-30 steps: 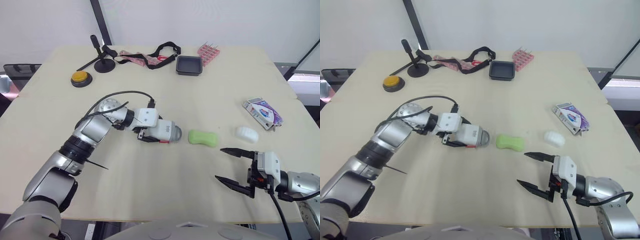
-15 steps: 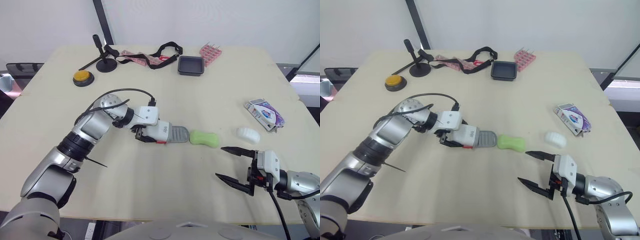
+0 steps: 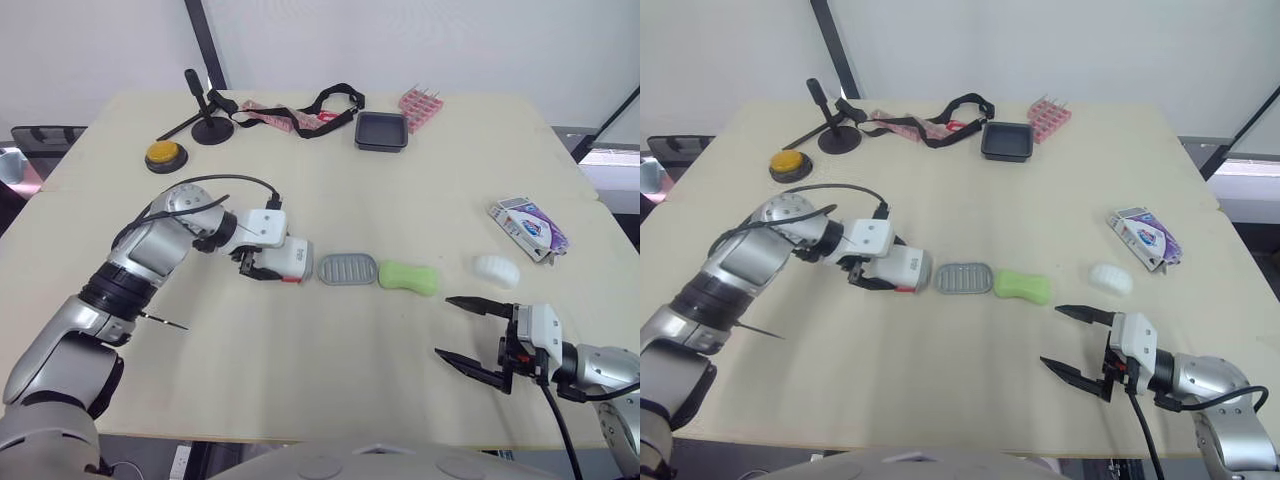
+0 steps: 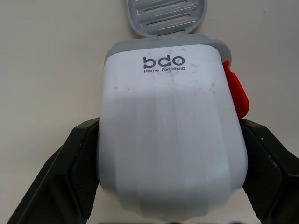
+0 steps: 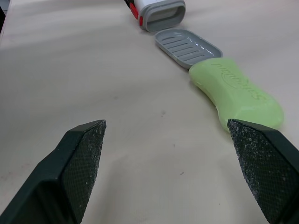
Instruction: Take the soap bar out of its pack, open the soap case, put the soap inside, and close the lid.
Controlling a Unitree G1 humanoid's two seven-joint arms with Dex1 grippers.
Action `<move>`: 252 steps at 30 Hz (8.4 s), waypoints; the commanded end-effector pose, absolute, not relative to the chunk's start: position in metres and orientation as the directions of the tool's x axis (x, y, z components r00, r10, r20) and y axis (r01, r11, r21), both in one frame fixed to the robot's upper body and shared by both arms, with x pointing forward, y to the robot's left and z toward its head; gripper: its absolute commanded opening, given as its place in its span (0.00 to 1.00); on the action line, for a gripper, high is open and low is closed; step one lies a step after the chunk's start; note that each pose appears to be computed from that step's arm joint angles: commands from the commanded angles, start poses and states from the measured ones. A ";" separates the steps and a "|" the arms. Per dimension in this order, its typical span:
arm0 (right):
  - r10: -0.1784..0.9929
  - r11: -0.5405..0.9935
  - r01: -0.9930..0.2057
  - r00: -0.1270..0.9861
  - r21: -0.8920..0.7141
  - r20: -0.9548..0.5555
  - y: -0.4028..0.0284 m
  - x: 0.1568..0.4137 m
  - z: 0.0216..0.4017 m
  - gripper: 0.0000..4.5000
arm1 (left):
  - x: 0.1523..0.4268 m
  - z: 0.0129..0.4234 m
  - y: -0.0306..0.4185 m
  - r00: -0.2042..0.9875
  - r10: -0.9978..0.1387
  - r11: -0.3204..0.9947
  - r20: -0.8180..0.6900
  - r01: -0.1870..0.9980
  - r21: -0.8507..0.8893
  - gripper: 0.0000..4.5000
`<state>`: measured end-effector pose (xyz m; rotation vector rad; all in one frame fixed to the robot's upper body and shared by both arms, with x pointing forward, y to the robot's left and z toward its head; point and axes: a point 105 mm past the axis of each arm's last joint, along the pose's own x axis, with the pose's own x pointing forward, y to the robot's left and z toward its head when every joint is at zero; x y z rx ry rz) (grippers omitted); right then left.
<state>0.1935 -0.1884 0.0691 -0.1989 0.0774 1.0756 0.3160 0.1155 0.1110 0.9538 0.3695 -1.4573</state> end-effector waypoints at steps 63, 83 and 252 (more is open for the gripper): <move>0.560 0.245 -0.953 0.287 -0.176 -0.777 -0.111 0.281 0.108 1.00 | 0.188 0.070 0.134 0.243 -0.962 0.221 -0.128 0.961 0.168 1.00; 0.548 0.245 -0.952 0.294 -0.186 -0.783 -0.107 0.285 0.097 1.00 | 0.189 0.067 0.144 0.220 -0.975 0.204 -0.038 0.948 0.245 1.00; 0.890 0.426 -0.891 0.443 -0.155 -0.103 -0.131 0.211 0.089 1.00 | 0.317 0.084 0.125 -0.022 -0.860 -0.177 -0.510 0.950 0.256 0.94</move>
